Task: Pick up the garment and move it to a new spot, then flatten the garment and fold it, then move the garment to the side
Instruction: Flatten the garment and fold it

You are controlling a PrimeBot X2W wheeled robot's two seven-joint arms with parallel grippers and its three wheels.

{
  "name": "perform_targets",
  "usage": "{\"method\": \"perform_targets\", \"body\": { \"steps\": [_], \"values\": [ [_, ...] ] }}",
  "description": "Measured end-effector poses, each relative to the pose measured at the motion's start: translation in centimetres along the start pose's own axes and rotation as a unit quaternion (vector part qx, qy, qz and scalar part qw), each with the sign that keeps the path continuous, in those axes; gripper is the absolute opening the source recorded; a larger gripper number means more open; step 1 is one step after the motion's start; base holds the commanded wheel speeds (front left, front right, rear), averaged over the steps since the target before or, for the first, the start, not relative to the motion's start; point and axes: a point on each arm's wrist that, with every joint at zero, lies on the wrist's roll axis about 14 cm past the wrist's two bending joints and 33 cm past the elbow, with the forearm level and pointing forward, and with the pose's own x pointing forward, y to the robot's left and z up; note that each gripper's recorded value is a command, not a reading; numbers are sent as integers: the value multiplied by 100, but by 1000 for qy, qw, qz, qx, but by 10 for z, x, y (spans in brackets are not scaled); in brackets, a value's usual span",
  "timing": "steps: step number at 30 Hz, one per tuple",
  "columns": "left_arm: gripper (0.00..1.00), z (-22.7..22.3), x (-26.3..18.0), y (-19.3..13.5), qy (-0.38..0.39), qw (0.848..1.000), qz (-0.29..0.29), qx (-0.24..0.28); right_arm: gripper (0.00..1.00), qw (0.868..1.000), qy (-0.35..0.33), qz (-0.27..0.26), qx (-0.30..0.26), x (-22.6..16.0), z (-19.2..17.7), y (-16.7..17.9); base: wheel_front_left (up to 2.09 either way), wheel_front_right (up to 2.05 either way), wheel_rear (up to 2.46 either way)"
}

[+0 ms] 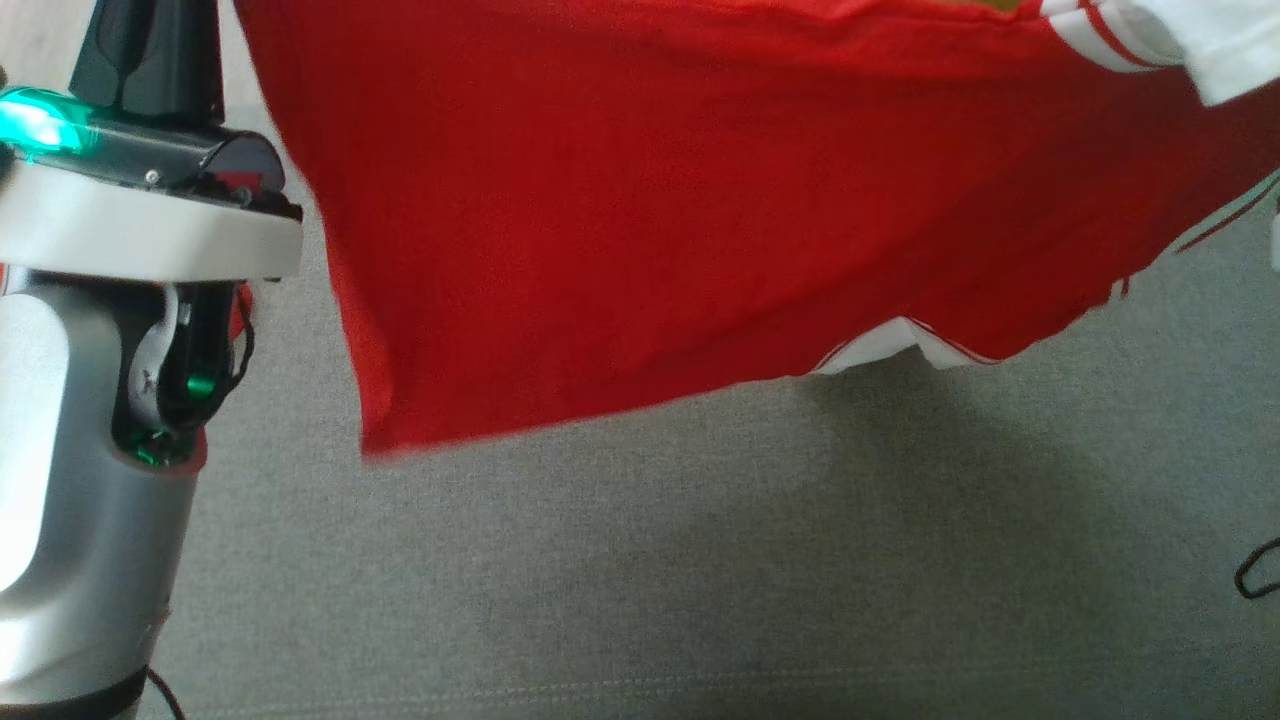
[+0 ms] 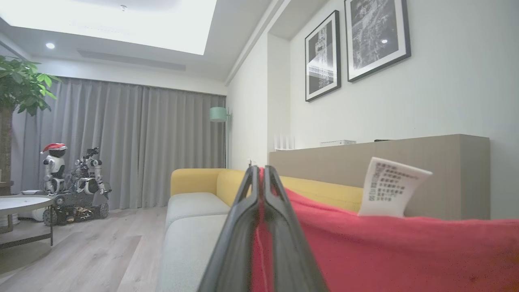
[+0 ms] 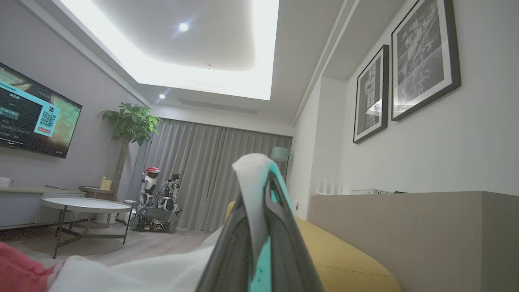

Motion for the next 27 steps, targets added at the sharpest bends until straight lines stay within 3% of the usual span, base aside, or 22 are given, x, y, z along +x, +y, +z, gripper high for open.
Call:
{"method": "perform_targets", "body": {
  "steps": [13,23,27],
  "values": [
    [0,-32,12,14,43,999,12,-11,0,998,36,13,44,33,-34,5,0,0,0],
    [0,-79,79,34,53,998,19,-23,0,996,26,45,79,125,-65,23,0,0,0],
    [0,-83,103,43,47,999,24,-13,0,994,-9,57,89,159,-61,34,0,0,0]
  ]
}}
